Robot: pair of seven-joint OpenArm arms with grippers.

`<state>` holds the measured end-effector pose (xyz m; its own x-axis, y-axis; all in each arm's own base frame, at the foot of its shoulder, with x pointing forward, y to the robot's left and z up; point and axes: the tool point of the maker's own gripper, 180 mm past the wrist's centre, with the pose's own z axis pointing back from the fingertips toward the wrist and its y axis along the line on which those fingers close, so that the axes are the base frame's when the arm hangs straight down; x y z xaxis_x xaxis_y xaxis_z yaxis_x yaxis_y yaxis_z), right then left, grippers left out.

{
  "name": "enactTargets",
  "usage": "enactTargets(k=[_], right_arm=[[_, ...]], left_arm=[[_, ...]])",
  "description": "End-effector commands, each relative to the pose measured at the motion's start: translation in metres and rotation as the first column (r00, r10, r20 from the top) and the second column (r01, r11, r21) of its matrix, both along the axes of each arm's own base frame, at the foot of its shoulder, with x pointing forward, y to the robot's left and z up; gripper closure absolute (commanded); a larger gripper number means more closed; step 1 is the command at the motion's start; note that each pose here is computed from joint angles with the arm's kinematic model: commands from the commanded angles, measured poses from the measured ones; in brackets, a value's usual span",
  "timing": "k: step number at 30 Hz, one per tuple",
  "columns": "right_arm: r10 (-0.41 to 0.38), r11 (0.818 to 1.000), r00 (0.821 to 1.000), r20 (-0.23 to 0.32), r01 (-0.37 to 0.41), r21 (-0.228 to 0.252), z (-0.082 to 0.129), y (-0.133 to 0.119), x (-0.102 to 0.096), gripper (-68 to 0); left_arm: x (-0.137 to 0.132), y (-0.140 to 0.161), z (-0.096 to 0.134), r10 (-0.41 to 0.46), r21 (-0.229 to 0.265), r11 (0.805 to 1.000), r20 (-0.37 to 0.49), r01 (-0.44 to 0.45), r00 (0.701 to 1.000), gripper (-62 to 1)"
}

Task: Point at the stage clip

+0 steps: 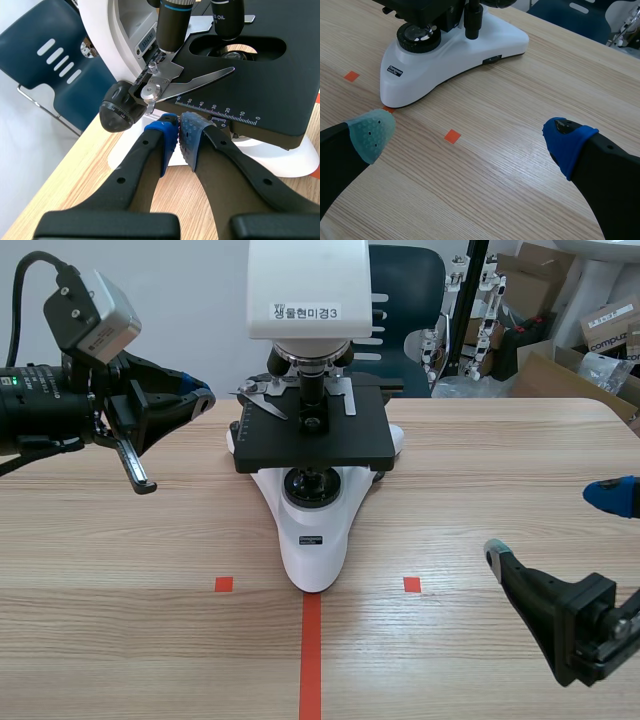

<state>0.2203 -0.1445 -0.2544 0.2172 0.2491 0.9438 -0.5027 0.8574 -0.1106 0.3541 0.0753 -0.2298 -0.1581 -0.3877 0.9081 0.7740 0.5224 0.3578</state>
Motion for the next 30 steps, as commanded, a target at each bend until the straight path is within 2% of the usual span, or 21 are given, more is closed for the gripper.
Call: enactTargets(k=[1, 24, 26, 27, 30], right_arm=[[0.008, 1.000, 0.999, 0.032, -0.009, 0.012, 0.0089, 0.0015, 0.0041, -66.5], [0.008, 1.000, 0.999, 0.032, -0.009, 0.012, 0.0089, 0.0015, 0.0041, -66.5], [0.008, 1.000, 0.999, 0.032, -0.009, 0.012, 0.0089, 0.0015, 0.0041, -66.5], [0.008, 1.000, 0.999, 0.032, -0.009, 0.012, 0.0089, 0.0015, 0.0041, -66.5], [0.008, 1.000, 0.999, 0.032, -0.009, 0.012, 0.0089, 0.0015, 0.0041, -66.5]], left_arm=[[0.0033, -0.0017, 0.0131, -0.004, -0.026, 1.000, 0.028, 0.005, 1.000, -5.5], [0.0034, -0.0015, 0.0131, -0.004, -0.025, 1.000, 0.028, 0.004, 1.000, -6.7], [0.0034, -0.0015, 0.0130, -0.004, -0.023, 1.000, 0.029, 0.005, 1.000, -14.2], [0.0034, -0.0015, 0.0130, -0.004, -0.023, 1.000, 0.029, 0.005, 1.000, -20.8], [0.0036, -0.0014, 0.0135, -0.002, -0.027, 1.000, 0.029, 0.003, 1.000, -49.2]])
